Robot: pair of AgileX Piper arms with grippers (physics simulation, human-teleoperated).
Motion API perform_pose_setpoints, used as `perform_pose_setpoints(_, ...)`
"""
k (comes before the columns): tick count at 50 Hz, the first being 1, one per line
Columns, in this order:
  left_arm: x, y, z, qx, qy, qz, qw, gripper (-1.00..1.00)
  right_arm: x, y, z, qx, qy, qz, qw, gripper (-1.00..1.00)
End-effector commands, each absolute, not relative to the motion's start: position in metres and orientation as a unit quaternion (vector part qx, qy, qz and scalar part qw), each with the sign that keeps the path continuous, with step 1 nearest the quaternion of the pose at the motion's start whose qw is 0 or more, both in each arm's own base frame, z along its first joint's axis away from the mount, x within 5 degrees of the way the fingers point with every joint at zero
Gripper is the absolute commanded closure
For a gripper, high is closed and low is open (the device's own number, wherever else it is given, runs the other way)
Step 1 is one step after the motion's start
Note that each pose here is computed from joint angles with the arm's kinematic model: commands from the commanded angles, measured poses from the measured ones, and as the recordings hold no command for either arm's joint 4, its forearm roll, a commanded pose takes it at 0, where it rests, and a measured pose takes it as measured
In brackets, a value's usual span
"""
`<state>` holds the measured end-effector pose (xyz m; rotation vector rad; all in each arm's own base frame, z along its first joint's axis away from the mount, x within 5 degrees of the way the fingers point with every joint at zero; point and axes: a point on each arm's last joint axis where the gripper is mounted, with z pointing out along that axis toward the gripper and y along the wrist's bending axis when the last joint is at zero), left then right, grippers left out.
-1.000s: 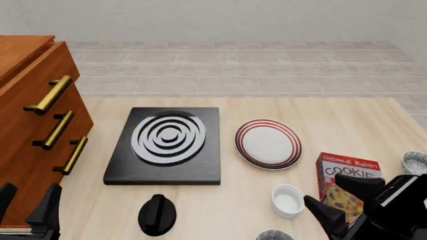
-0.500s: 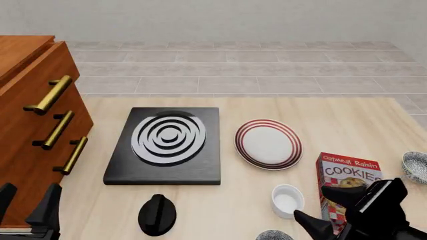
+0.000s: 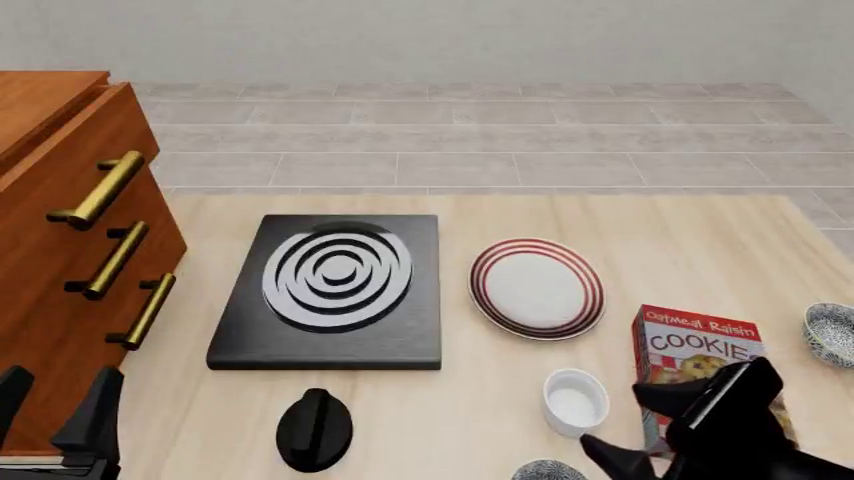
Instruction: Pick the akita bowl next to the ramekin and place it on the plate.
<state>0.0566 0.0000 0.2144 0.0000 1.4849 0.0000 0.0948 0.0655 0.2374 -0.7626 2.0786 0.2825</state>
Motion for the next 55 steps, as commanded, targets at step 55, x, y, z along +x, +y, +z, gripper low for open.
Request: perform_pose_setpoints(55,0.057,0.0,0.214,0.0,0.676,0.0,0.737,-1.0,0.11,0.079,0.198,-0.357,0.862,0.083,0.35,-1.0)
